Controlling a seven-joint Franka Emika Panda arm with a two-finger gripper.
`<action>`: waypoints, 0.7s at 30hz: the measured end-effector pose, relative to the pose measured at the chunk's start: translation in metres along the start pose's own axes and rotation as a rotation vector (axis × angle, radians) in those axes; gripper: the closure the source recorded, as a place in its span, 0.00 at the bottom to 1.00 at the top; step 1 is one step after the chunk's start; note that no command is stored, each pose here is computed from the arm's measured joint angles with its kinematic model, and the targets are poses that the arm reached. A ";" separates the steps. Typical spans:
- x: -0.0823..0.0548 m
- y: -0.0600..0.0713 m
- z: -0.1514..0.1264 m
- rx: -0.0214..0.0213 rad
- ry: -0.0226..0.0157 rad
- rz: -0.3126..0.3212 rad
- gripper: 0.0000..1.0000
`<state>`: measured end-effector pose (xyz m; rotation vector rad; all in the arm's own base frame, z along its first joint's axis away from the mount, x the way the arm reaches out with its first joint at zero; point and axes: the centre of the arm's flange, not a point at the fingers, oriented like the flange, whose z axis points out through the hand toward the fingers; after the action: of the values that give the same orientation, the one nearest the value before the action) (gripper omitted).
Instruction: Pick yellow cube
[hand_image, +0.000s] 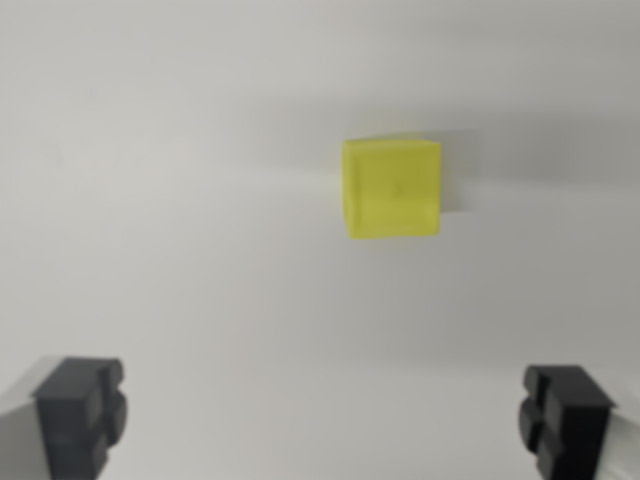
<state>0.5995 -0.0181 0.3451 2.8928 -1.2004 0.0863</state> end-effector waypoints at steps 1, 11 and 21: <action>0.000 0.000 0.003 -0.0003 -0.0009 0.000 0.00; 0.005 0.004 0.028 -0.0019 -0.0080 -0.003 0.00; 0.009 0.007 0.053 -0.0041 -0.0157 -0.006 0.00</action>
<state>0.6037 -0.0310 0.2924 2.8991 -1.1921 0.0612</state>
